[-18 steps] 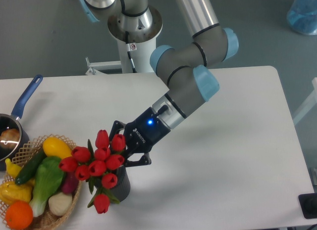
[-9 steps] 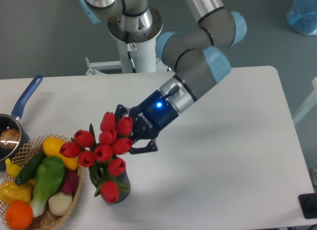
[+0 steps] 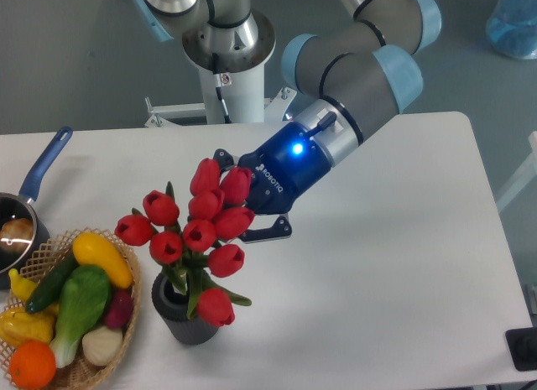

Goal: Pick up the flowers from the vase
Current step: 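Lift the gripped tulips up out of the vase and away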

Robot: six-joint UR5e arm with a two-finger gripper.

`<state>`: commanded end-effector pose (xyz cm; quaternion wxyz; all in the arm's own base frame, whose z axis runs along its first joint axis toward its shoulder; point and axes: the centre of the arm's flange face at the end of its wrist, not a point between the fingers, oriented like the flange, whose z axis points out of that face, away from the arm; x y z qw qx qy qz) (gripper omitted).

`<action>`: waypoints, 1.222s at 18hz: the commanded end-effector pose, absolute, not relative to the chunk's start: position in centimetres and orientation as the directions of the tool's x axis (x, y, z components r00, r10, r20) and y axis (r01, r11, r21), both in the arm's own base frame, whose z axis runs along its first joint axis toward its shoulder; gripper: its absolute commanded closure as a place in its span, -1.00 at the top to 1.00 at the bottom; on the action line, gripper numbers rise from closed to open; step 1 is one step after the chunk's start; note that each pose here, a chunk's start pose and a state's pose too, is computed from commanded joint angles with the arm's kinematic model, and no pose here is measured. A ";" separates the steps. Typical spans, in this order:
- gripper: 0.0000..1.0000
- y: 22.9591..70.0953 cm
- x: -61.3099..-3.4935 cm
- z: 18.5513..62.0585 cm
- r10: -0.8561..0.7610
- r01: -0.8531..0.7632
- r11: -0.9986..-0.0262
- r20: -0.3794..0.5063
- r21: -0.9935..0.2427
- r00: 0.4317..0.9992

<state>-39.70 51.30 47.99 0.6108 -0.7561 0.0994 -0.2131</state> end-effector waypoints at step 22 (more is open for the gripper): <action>-1.00 40.6 -49.8 45.8 -0.186 -0.256 -0.401 -0.196 -0.879 0.963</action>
